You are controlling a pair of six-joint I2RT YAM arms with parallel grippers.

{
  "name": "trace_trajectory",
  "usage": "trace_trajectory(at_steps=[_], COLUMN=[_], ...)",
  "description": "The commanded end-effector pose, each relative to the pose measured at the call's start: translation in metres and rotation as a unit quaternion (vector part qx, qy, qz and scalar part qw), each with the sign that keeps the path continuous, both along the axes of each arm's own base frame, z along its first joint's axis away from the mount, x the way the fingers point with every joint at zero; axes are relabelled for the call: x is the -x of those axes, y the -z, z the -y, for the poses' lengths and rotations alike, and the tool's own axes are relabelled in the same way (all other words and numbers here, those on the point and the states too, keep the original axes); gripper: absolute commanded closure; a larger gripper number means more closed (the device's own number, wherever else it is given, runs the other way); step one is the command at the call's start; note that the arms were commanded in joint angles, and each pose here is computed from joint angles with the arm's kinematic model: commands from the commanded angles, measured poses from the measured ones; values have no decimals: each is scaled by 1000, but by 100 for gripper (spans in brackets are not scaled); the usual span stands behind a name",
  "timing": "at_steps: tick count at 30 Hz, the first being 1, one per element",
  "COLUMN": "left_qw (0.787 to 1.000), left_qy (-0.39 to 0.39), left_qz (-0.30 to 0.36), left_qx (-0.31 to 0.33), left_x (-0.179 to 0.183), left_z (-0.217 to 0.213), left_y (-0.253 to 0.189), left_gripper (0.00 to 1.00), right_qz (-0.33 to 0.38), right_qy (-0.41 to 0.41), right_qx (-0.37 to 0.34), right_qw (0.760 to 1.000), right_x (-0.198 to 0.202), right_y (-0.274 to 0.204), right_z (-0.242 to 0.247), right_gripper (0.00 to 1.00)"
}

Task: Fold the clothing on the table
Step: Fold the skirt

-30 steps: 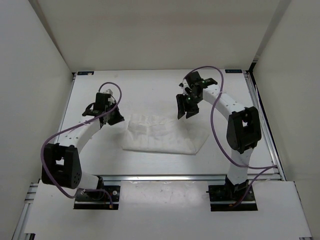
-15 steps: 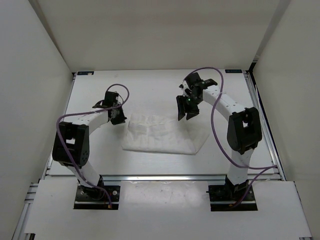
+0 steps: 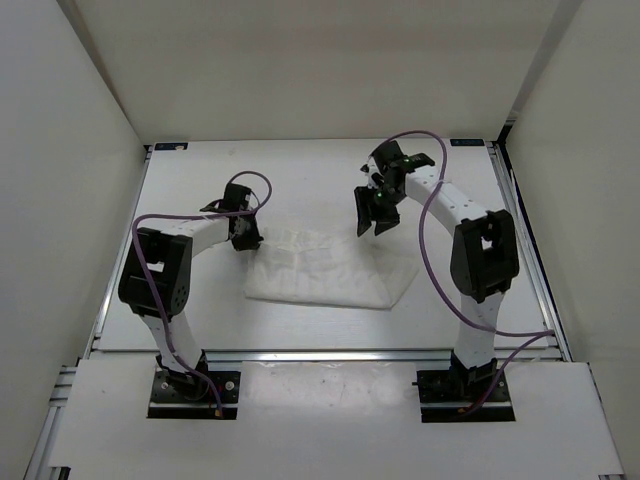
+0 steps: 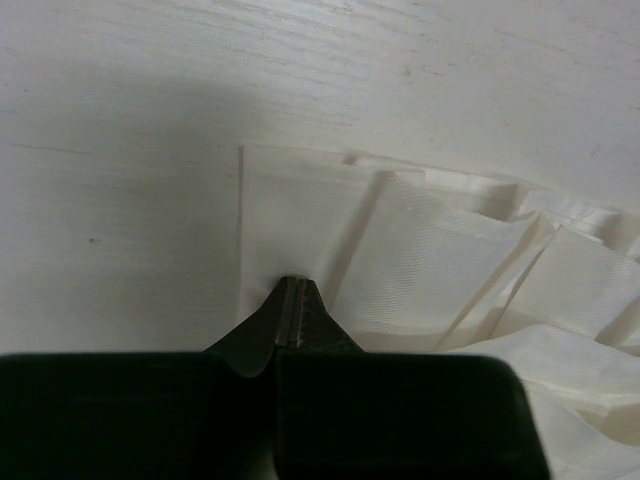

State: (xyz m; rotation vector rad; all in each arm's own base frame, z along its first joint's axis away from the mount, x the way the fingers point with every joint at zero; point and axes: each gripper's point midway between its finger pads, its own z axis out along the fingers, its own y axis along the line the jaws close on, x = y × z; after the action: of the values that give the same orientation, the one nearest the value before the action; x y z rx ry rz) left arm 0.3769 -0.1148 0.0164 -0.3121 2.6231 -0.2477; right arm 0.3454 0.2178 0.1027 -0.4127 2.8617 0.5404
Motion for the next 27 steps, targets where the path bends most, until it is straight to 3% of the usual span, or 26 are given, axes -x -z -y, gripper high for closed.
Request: trace_trajectory(at_steps=[1,11,23,27], left_qw=[999,999,999,999], left_qy=[21,29,24,17], left_qz=[-27,-44,-35,-39], left_qx=[-17,2,11,14], left_x=[18,38,35,39], left_z=[3,5,1,-1], left_y=[8,13,10,13], left_gripper=[100,100,100,100], right_qz=[14,22,-1,-36], right_qy=[-8,-5,-13,-18], right_qx=[7,33,120,139], right_qw=[1000,999,993,989], right_x=[-18,-55,-23,-6], right_y=[6,29,37,45], right_z=[-7,-24,3,14], right_gripper=[42,45,50,63])
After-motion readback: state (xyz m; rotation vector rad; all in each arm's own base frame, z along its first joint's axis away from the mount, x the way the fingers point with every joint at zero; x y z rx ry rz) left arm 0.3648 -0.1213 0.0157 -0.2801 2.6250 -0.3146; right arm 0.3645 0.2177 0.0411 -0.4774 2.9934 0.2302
